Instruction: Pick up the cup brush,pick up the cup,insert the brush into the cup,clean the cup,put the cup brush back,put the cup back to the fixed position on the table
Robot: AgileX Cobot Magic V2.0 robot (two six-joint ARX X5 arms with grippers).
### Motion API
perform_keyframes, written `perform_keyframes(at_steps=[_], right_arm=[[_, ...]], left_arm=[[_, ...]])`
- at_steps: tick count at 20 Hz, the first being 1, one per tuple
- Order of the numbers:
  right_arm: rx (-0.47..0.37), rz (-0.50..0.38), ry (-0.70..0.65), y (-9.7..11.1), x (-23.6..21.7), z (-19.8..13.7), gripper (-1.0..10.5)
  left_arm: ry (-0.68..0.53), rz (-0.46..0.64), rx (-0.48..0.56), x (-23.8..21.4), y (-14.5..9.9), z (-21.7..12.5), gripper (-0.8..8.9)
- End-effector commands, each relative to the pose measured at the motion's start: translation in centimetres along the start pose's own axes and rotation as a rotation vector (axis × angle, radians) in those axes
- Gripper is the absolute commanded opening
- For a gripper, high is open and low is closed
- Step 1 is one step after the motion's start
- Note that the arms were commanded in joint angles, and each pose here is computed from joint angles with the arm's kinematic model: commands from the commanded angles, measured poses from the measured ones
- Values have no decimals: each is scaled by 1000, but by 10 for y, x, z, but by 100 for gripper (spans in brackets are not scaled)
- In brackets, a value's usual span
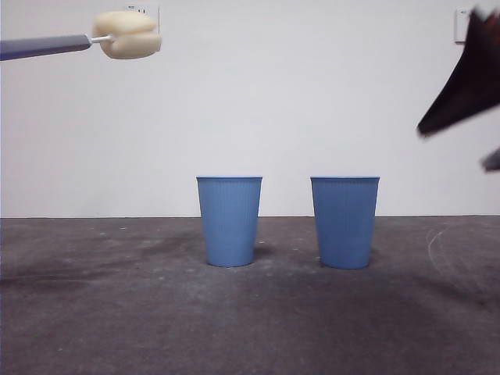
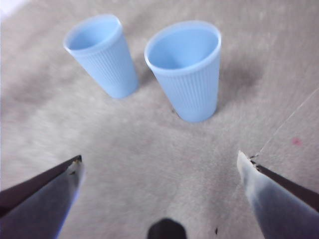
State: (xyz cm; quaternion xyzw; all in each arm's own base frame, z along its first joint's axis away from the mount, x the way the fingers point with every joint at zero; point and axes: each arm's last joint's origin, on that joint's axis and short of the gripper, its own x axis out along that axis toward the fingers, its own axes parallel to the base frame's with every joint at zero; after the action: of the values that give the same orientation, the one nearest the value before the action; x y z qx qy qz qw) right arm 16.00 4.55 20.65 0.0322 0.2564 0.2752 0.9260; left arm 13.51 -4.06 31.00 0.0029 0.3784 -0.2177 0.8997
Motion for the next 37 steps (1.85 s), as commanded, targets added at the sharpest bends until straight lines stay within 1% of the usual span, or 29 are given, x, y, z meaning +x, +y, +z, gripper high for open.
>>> perform_keyframes(at_steps=[1, 5, 7, 12, 16, 20, 29, 35, 37], right_arm=[[-18, -36, -40, 3, 15, -9, 563], [-89, -102, -90, 6, 43, -19, 563], [-107, -108, -96, 4, 56, -21, 563], [-109, -106, -116, -4, 86, -31, 563], [-111, -106, -150, -8, 102, -38, 563], [-112, -112, -149, -13, 116, -45, 563], [-119, -105, -156, -20, 155, -32, 563], [-129, -90, -170, -23, 172, -29, 559], [-129, -90, -164, -24, 175, -30, 493]], left_arm=[[-4, -15, 11, 0, -1, 0, -9], [16, -16, 11, 0, -1, -2, -9], [22, -16, 22, 0, -1, -2, -9], [19, -16, 35, 0, -1, -2, -9], [16, -16, 37, 0, -1, -2, -9], [14, -16, 41, 0, -1, -2, -9], [14, -15, 47, 0, -1, -2, -9], [12, -15, 48, 0, -1, -1, -9], [12, -15, 48, 0, -1, -1, -9]])
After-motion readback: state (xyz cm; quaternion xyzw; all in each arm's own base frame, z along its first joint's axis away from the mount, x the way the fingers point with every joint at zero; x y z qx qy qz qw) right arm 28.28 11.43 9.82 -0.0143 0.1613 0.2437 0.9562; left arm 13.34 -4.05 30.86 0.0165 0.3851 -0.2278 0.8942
